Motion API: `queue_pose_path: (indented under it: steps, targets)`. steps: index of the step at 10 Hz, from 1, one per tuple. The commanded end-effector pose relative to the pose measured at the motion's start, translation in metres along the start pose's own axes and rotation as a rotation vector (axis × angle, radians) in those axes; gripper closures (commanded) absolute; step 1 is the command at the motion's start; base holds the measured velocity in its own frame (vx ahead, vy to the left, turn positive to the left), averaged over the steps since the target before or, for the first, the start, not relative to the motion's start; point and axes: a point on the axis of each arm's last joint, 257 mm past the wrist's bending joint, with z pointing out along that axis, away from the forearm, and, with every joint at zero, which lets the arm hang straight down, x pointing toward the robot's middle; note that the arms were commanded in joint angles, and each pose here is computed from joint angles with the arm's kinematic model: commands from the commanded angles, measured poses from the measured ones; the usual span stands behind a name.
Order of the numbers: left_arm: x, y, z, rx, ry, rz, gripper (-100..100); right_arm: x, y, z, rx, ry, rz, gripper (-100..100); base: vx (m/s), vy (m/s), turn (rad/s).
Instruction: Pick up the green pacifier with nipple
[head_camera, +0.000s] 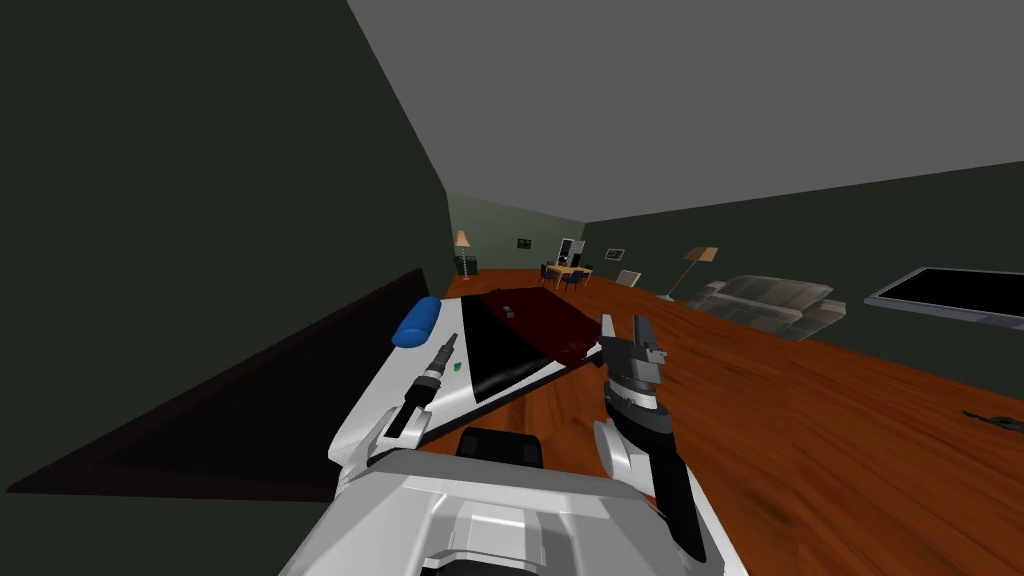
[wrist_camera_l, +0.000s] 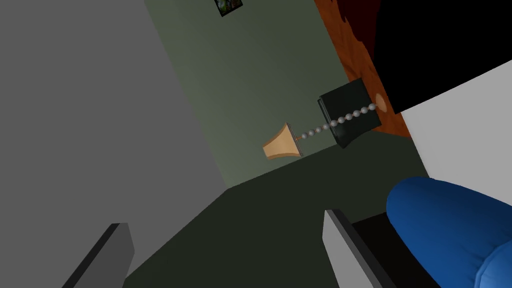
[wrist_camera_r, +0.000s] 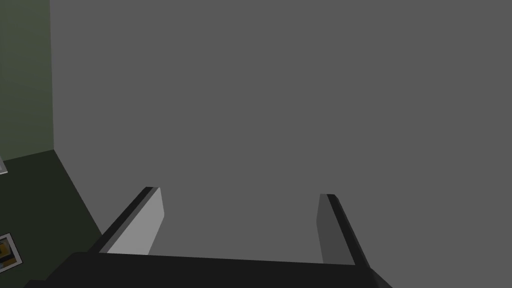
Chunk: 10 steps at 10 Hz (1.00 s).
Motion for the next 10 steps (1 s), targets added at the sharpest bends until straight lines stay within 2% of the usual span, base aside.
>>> queue_pose_path:
  steps: [1, 7, 9, 10]
  targets:
    - [0.009, 0.020, -0.002, -0.043, 0.025, 0.022, -100, 0.000, 0.000, 0.000, 0.000, 0.000, 0.000, 0, 0.004, -0.036, -0.008]
    - [0.041, 0.100, -0.020, -0.222, 0.118, 0.076, -100, 0.000, 0.000, 0.000, 0.000, 0.000, 0.000, 0, 0.014, -0.026, -0.010]
    - [0.050, 0.120, -0.025, -0.269, 0.147, 0.095, -100, 0.000, 0.000, 0.000, 0.000, 0.000, 0.000, 0, 0.024, -0.012, -0.022]
    - [0.053, 0.131, -0.032, -0.295, 0.155, 0.094, -100, 0.000, 0.000, 0.000, 0.000, 0.000, 0.000, 0, 0.027, -0.008, -0.013]
